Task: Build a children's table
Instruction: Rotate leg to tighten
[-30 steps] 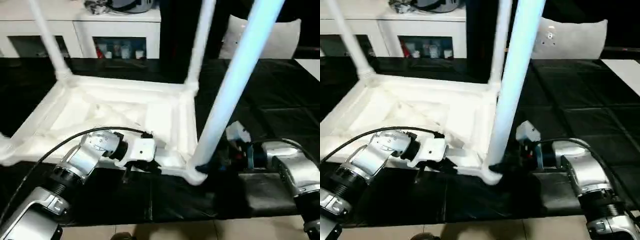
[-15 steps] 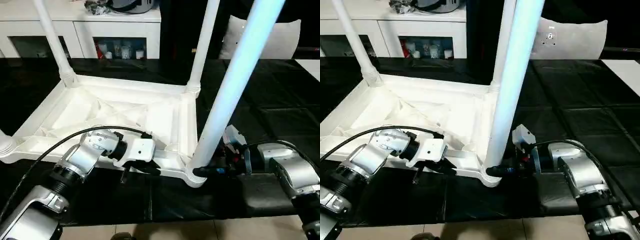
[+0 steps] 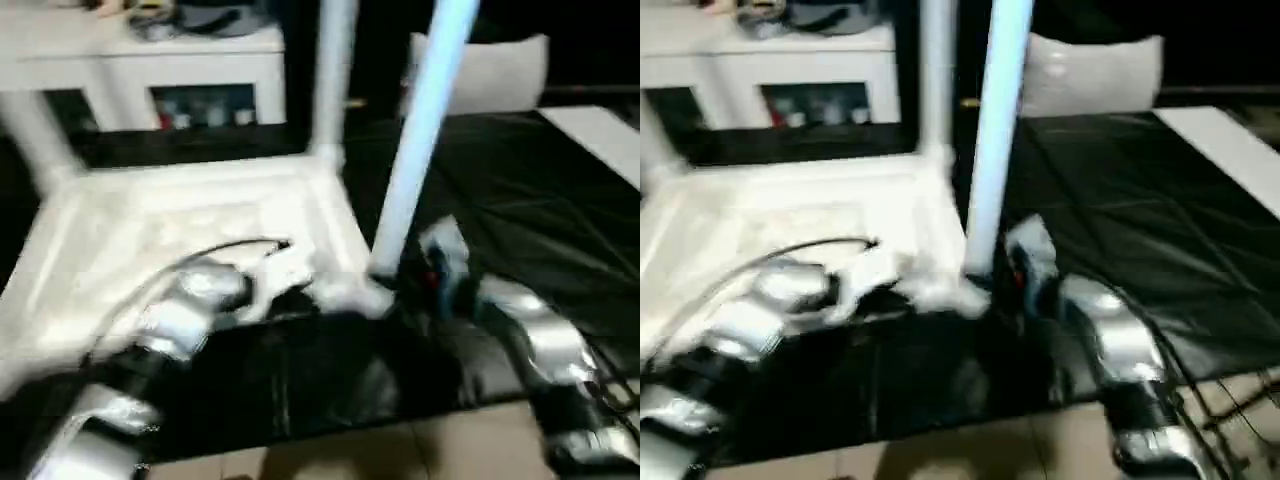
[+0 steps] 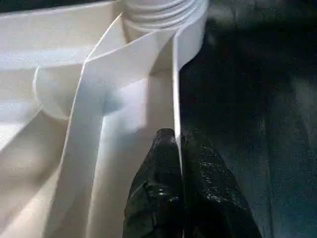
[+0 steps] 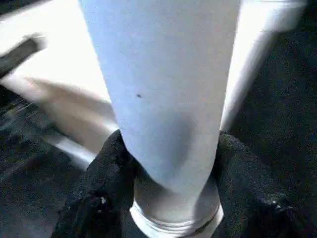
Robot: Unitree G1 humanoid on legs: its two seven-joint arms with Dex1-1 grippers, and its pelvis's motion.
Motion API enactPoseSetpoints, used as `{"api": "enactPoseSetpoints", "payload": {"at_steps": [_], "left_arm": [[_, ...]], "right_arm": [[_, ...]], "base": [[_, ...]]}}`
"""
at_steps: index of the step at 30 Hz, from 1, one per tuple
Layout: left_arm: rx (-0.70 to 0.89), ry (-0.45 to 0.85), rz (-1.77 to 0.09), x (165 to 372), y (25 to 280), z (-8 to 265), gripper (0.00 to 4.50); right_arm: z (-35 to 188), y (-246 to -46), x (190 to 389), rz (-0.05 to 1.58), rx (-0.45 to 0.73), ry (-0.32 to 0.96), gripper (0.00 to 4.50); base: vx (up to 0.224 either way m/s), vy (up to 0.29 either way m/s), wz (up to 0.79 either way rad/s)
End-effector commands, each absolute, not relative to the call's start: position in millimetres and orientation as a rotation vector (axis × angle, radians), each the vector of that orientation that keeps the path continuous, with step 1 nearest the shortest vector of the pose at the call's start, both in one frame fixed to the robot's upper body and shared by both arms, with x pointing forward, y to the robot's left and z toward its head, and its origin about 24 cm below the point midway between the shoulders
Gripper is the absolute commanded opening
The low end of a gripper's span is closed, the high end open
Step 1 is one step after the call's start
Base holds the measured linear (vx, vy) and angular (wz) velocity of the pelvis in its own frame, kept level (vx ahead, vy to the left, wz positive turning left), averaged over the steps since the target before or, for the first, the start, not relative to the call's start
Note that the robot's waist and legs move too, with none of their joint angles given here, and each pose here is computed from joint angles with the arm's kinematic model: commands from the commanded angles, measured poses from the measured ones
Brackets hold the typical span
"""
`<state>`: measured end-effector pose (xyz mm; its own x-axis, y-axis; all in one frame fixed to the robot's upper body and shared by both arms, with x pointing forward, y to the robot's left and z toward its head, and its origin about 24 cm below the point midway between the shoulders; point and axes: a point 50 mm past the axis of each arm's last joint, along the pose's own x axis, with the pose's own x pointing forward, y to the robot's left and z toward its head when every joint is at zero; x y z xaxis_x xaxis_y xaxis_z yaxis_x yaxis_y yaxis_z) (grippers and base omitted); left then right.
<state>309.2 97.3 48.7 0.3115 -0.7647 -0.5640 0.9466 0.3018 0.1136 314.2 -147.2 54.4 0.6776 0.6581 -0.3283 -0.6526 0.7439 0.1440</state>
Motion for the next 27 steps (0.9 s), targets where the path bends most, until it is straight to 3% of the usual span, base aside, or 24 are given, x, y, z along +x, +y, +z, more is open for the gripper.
{"api": "enactPoseSetpoints", "payload": {"at_steps": [1,2,5,7,12,18,21,23,24,27], "left_arm": [[0.414,0.384,-1.247,304.4,57.0,56.5,0.0],[0.388,0.378,-1.181,309.9,49.0,61.1,0.0],[0.397,0.365,-1.15,313.0,43.6,63.8,0.0],[0.406,0.366,-1.148,313.1,43.7,63.5,0.0],[0.479,0.375,-1.133,313.3,55.7,58.7,0.0],[0.501,0.389,-1.127,312.8,66.2,55.4,0.0],[0.55,0.383,-1.176,311.7,78.5,53.1,0.0],[0.558,0.378,-1.19,311.2,80.3,52.8,0.0],[0.576,0.389,-1.233,308.4,89.0,50.8,0.0],[0.602,0.403,-1.294,304.5,99.3,49.7,0.0]], "right_arm": [[41.9,-121.8,321.4,0.641,0.059,0.443,2.04],[38.5,-113.1,327.7,0.539,0.065,0.437,2.04],[38.7,-104.1,330.8,0.506,0.082,0.406,2.04],[39.6,-102.7,331.2,0.507,0.098,0.398,2.55],[53.2,-108.9,330.3,0.581,0.137,0.295,3.04],[54.6,-127.3,326.2,0.636,0.093,0.266,3.49],[59.5,-147.2,311.8,0.809,0.052,0.242,3.75],[59.7,-151.6,309.2,0.838,0.034,0.245,3.93],[61.0,-169.1,302.8,0.901,-0.011,0.273,3.98],[65.9,-188.0,298.4,0.952,-0.035,0.302,4.31]], "base": [[0.0,0.0,0.0],[0.0,0.0,0.0],[0.0,0.0,0.0],[0.0,0.0,0.0],[0.0,0.0,0.0],[0.0,0.0,0.0],[0.0,0.0,0.0],[0.0,0.0,0.0],[0.0,0.0,0.0],[0.0,0.0,0.0]]}}
